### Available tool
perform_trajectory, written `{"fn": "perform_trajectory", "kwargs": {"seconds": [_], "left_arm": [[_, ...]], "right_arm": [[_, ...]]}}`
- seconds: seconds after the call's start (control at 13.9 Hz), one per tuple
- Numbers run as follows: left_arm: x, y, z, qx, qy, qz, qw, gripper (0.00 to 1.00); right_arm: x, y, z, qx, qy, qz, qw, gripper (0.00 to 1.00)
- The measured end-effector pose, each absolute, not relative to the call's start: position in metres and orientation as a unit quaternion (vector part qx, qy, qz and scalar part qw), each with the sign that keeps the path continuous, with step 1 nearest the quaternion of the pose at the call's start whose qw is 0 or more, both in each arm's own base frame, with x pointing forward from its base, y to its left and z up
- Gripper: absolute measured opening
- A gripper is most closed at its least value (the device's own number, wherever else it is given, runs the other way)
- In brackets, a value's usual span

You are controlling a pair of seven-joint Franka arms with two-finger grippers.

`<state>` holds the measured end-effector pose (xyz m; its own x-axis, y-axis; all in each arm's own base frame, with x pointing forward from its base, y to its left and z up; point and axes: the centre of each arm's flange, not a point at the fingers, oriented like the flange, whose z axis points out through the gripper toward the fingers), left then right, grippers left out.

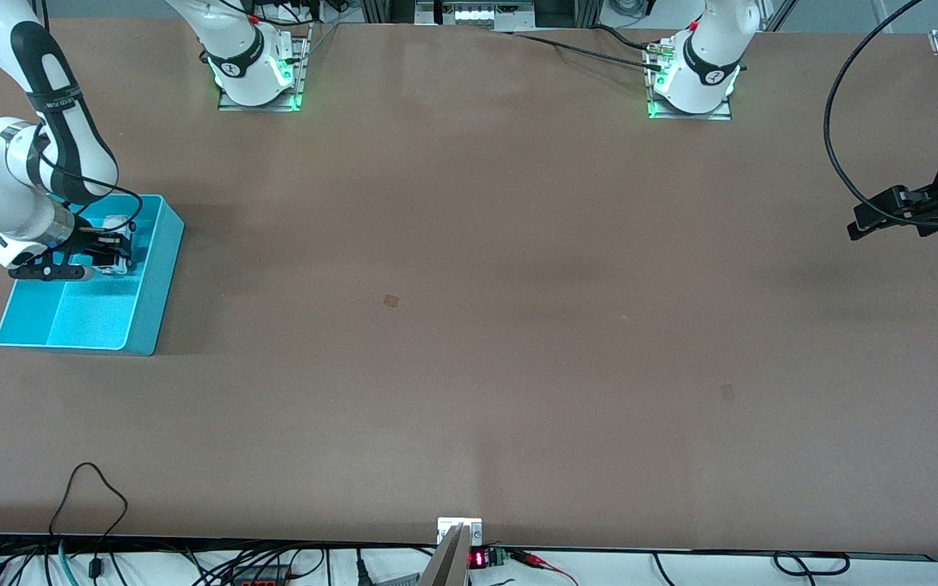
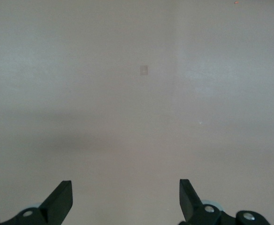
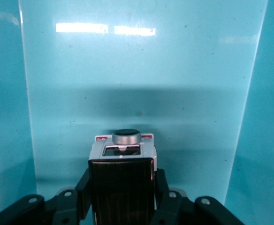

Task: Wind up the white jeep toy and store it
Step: 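Lower the jeep into the blue bin and open the right gripper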

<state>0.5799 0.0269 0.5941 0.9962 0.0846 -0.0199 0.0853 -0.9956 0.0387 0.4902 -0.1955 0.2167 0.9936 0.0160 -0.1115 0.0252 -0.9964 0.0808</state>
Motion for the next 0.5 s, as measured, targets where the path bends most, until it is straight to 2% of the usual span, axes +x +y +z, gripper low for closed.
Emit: {"fn": "perform_trajectory", "kwargs": {"seconds": [0.22, 0.36, 0.5], "left_arm": [[0.58, 0.0266, 0.5941, 0.999, 0.042, -0.009, 0.02, 1.0], [0.5799, 0.0285, 0.5941, 0.999, 0.044, -0.009, 0.02, 1.0], [0.5797, 0.0326, 0.5939, 0.999, 0.048, -0.009, 0.019, 1.0]], "right_arm": [[0.4899, -0.1955, 0.2155, 0.998, 0.01, -0.057, 0.041, 0.56], [0.4899, -0.1955, 0.2155, 0.998, 0.009, -0.056, 0.041, 0.6], [0.4903, -0.1958, 0.2161, 0.998, 0.009, -0.055, 0.041, 0.76]]}}
